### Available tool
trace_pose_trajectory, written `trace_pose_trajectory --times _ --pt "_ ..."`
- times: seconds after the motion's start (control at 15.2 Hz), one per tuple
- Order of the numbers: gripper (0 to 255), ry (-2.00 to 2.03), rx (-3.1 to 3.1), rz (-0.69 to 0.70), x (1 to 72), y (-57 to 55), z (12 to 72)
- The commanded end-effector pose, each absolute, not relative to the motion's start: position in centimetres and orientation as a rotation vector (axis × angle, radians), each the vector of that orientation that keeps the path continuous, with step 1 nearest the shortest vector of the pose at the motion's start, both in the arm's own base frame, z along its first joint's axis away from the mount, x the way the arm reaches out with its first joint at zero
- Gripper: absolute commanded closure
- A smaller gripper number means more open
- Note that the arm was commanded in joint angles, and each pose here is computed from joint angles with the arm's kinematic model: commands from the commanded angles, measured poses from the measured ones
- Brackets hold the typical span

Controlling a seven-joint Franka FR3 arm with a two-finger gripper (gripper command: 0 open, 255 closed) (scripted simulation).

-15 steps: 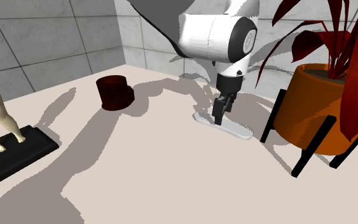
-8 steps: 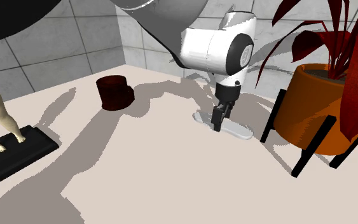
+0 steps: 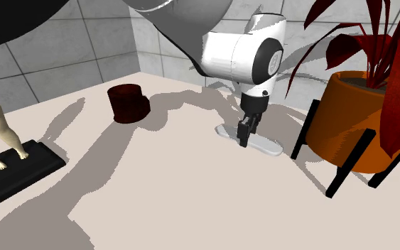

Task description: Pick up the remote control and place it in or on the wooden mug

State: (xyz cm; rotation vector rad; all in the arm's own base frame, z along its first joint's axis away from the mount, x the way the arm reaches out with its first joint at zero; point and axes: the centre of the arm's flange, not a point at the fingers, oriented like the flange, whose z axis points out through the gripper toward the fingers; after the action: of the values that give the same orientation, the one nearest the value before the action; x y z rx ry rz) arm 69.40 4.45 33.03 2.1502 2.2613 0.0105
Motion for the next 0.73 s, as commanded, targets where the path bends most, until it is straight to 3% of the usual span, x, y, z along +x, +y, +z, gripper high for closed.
trace_pose_trajectory --times 0.0,0.66 --pt "255 2.261 2.150 0.011 69.4 4.5 33.0" --pt "255 2.261 2.150 0.011 69.4 4.5 35.2"
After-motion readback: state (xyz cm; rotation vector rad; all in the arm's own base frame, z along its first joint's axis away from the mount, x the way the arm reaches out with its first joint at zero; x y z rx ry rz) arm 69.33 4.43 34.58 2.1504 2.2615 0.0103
